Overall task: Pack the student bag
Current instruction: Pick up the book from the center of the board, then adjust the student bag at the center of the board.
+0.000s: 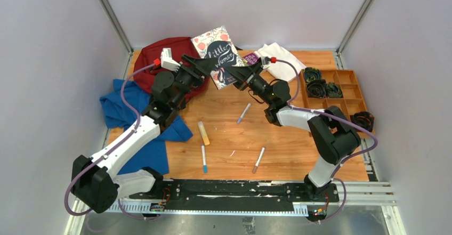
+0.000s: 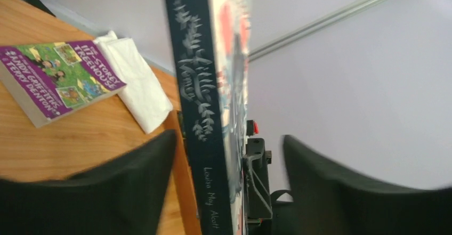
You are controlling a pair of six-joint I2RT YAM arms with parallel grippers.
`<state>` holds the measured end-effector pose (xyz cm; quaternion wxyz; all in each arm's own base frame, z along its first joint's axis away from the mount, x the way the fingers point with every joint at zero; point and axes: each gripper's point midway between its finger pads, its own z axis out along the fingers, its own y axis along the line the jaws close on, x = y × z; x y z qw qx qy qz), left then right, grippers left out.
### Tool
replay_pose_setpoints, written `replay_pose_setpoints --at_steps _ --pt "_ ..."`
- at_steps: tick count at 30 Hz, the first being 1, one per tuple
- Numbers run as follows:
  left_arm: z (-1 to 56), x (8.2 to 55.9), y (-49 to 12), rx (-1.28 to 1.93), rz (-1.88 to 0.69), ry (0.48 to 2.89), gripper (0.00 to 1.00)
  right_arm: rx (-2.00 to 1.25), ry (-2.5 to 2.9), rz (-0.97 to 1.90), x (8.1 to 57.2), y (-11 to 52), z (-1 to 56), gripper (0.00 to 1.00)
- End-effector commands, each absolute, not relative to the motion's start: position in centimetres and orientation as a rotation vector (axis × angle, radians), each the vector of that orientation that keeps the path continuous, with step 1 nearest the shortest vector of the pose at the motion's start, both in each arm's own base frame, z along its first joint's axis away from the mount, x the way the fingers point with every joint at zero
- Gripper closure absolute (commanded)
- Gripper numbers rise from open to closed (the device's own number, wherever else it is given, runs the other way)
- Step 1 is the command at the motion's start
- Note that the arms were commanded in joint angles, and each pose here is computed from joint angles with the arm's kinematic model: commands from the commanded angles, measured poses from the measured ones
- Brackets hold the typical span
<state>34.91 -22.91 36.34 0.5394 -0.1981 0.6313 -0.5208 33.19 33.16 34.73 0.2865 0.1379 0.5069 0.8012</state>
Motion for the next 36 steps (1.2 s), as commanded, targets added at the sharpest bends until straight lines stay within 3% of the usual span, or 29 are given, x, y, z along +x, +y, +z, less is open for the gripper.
replay_pose_setpoints --at_steps 1,4,8,14,21,32,36 --pt "39.3 34.2 -21.2 -0.467 -1.21 1.368 0.02 0.326 1.342 2.138 32.6 32.1 36.7 1.0" --pt "38.6 34.2 -19.3 -0.337 -0.928 1.467 0.0 0.381 1.449 1.976 33.5 27.7 33.8 1.0" --pt "37.3 35.7 -14.7 -0.088 -0.328 1.722 0.0 0.447 1.728 1.687 33.5 21.5 27.7 1.0" --pt "31.9 38.8 -11.2 0.289 0.273 2.019 0.0 0.313 1.862 1.403 30.7 17.9 26.4 1.0" --pt "23.3 39.8 -11.4 0.681 0.493 2.178 0.07 0.261 1.903 1.314 30.1 16.5 26.1 1.0" --pt "20.4 41.6 -9.5 0.94 0.787 2.24 0.15 0.267 1.893 1.372 30.1 16.9 26.6 1.0" --pt "19.2 41.7 -9.0 0.993 0.698 2.282 0.16 0.304 1.907 1.415 30.0 17.2 26.2 1.0"
